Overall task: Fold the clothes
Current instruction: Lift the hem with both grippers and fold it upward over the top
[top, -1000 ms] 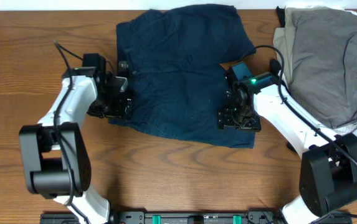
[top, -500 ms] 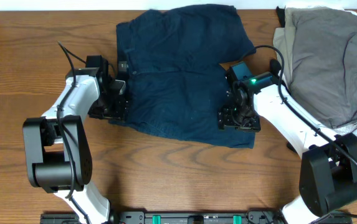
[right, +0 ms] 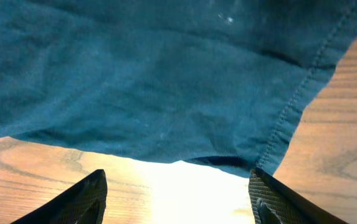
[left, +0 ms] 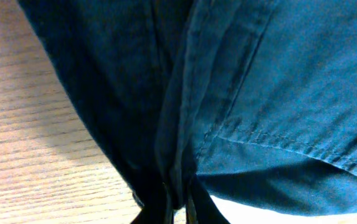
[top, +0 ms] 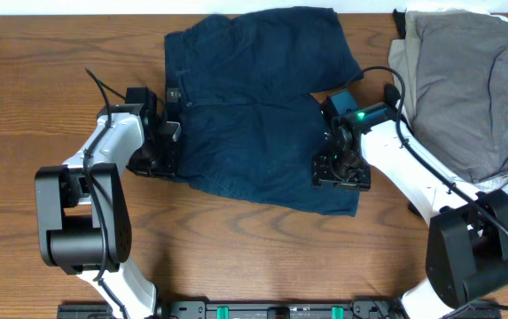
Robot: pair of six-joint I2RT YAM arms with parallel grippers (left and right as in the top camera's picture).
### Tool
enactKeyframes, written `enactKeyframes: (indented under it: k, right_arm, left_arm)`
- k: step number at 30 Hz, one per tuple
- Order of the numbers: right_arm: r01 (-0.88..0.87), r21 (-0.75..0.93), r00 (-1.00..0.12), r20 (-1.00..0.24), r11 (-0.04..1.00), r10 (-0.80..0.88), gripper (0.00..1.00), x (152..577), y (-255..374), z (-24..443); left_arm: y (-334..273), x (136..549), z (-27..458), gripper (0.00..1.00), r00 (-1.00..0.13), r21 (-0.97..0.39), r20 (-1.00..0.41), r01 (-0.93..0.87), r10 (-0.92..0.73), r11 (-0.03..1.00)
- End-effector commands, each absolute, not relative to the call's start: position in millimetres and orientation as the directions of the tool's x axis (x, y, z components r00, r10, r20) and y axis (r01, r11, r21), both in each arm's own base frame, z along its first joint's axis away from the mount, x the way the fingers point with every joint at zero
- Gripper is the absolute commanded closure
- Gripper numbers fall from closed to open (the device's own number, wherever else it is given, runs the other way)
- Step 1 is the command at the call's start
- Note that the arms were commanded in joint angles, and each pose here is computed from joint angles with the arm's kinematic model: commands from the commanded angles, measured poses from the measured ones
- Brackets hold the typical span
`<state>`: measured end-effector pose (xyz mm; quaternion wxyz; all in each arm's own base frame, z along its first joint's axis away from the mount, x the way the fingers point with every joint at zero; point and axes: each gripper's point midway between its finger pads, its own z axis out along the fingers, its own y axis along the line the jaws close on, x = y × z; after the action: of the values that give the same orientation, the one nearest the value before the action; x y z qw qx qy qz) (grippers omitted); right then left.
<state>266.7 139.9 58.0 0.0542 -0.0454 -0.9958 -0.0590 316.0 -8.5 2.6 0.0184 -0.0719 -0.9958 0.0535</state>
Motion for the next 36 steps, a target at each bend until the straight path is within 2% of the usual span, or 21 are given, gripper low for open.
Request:
enactKeyframes:
  k: [1,11,19,26,29,30,32,33,36]
  right_arm:
    - [0.161,0.092,-0.982,0.116,0.983,0.15,0.28,264.3,132.8,58.2]
    - [0.276,-0.007,-0.947,0.166,0.961,0.274,0.24,235.6,113.4,23.4]
    - [0.305,0.018,-0.94,0.166,0.952,0.298,0.27,227.6,114.3,1.5]
    - [0.315,-0.025,-0.94,0.127,0.949,0.315,0.29,224.5,102.6,-12.2]
    - [0.315,-0.022,-0.942,0.111,0.949,0.316,0.4,225.3,101.3,-17.4]
    - [0.315,-0.02,-0.943,0.108,0.949,0.315,0.51,225.9,101.4,-17.8]
    - [0.315,-0.015,-0.944,0.103,0.949,0.315,0.83,227.6,102.1,-17.8]
    - [0.317,-0.012,-0.943,0.099,0.948,0.316,0.95,229.0,102.3,-17.5]
    - [0.331,-0.006,-0.938,0.101,0.943,0.33,0.99,231.0,99.9,-10.7]
  left_arm:
    - [-8.7,311.7,-3.5,0.94,-0.993,-0.11,0.055,0.097,0.103,0.989]
    - [-8.3,322.3,-4.0,0.94,-1.0,-0.102,0.022,0.008,0.011,0.995]
    - [-8.3,322.1,-4.0,0.94,-1.0,-0.102,0.023,0.008,0.011,0.995]
    - [-8.3,322.1,-4.0,0.94,-1.0,-0.103,0.023,0.008,0.01,0.995]
    - [-8.4,321.9,-4.0,0.94,-1.0,-0.103,0.023,0.008,0.01,0.995]
    - [-8.4,321.5,-4.0,0.94,-1.0,-0.103,0.025,0.008,0.01,0.995]
    - [-8.4,320.7,-3.9,0.94,-1.0,-0.103,0.028,0.007,0.01,0.995]
    - [-8.3,319.8,-3.6,0.94,-0.999,-0.102,0.033,-0.002,0.001,0.995]
    - [-4.9,316.9,6.0,0.94,-0.992,-0.097,0.056,-0.118,-0.113,0.988]
